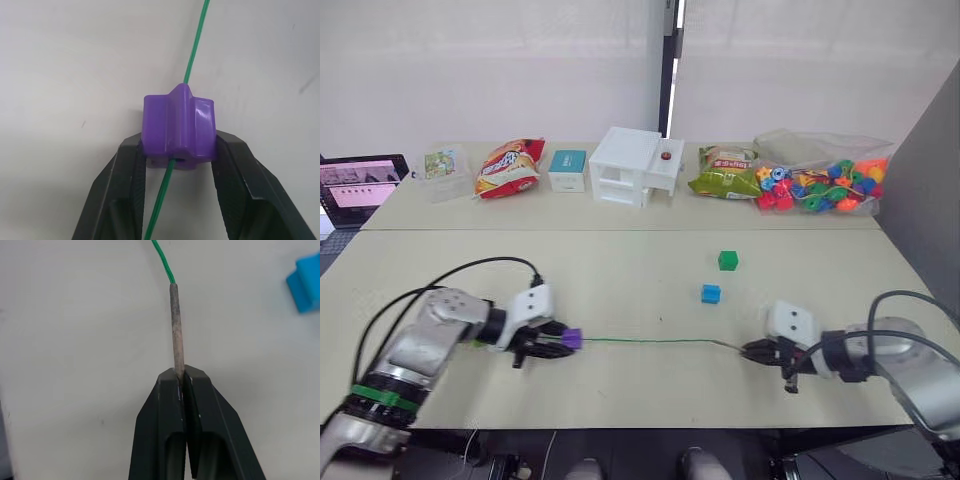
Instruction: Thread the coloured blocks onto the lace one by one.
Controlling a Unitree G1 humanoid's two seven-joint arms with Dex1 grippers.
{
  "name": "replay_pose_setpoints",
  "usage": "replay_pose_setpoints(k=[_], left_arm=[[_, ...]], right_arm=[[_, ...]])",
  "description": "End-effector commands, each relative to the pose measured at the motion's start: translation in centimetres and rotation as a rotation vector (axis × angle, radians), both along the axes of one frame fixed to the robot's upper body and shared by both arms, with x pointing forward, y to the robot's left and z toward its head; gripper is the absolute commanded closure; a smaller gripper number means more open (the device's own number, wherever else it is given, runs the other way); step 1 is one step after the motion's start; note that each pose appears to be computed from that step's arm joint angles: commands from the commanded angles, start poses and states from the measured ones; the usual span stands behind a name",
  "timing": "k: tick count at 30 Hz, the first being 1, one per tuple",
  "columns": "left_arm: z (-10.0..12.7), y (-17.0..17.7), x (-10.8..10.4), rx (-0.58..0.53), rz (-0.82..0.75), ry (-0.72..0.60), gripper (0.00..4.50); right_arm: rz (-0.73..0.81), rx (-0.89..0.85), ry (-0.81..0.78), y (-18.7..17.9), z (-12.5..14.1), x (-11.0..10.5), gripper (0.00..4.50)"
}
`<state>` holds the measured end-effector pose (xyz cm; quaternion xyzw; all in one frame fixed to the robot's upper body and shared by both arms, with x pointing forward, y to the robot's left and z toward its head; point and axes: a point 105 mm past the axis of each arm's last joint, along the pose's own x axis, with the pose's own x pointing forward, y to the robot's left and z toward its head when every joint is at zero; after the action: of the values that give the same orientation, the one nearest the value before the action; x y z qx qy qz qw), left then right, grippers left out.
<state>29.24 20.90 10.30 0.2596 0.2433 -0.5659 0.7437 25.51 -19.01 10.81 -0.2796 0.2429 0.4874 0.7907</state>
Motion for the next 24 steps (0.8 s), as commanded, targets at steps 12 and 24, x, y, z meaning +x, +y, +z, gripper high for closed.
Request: replay_pose_setpoints(k=[12, 24], left_arm=[[0.0, 8.6, -0.3, 0.219, 0.048, -0.006, 3.13], [0.0, 10.0, -0.8, 0.276, 0.059, -0.044, 3.13]], right_arm=[[0.022, 0.014, -0.063, 1.4, 0.8, -0.1, 4.5], [0.061, 0.019, -0.08, 2.2, 0.9, 1.0, 4.5]])
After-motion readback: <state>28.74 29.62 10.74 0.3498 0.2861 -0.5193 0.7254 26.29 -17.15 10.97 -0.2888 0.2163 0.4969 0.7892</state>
